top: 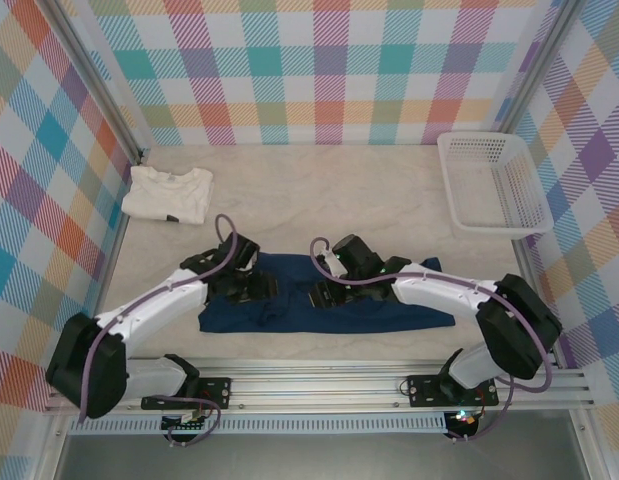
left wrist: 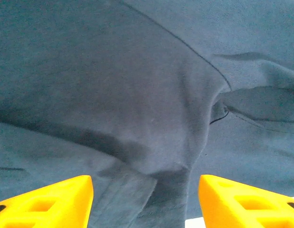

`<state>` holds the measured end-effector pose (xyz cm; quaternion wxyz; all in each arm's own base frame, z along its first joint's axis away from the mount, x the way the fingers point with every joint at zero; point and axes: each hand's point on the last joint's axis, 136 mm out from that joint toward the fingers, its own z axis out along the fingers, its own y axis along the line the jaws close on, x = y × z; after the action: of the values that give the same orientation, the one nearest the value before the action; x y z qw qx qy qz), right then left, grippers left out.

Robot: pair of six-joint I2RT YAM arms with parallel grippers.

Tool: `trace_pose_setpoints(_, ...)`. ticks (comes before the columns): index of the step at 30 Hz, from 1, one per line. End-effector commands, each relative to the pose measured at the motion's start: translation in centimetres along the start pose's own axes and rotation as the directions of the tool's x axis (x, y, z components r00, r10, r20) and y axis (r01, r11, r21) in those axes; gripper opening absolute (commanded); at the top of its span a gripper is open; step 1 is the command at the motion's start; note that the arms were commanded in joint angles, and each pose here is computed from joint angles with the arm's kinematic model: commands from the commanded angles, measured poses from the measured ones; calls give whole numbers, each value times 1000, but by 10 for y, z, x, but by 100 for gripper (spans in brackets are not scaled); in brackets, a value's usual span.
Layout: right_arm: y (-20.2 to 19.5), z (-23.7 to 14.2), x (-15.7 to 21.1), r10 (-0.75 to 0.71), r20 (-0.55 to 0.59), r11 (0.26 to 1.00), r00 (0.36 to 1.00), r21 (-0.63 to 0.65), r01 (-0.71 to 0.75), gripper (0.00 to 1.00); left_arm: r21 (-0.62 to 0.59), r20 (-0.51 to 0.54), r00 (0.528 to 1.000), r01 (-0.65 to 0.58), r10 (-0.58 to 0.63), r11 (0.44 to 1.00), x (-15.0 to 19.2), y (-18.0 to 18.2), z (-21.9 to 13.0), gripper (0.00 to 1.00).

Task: Fold the inside-out t-shirt

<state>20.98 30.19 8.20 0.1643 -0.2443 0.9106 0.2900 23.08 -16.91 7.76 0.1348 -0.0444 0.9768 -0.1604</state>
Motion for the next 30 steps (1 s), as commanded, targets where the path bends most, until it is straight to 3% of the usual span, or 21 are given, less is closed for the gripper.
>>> trace_pose_setpoints(1,7,-8,-19,1,73,1000,997,-22,0,49,-151,10,998,-60,62,987,-5,10,3,63)
trace_pose_setpoints(8,-1,-16,-15,-3,89,1000,996,27,1,49,-298,-57,987,-162,151,941,7,22,16,59)
trace_pose_setpoints(17,-4,-13,-14,-6,86,999,996,36,3,49,-445,-39,996,-91,82,891,24,68,1,32)
trace_pose_setpoints(25,-2,-11,-18,-26,72,999,997,34,24,49,-476,33,999,23,-8,879,35,90,-10,9)
trace_pose_setpoints(30,2,-7,-19,-38,61,999,997,18,37,49,-397,105,992,101,-64,912,39,89,-18,0)
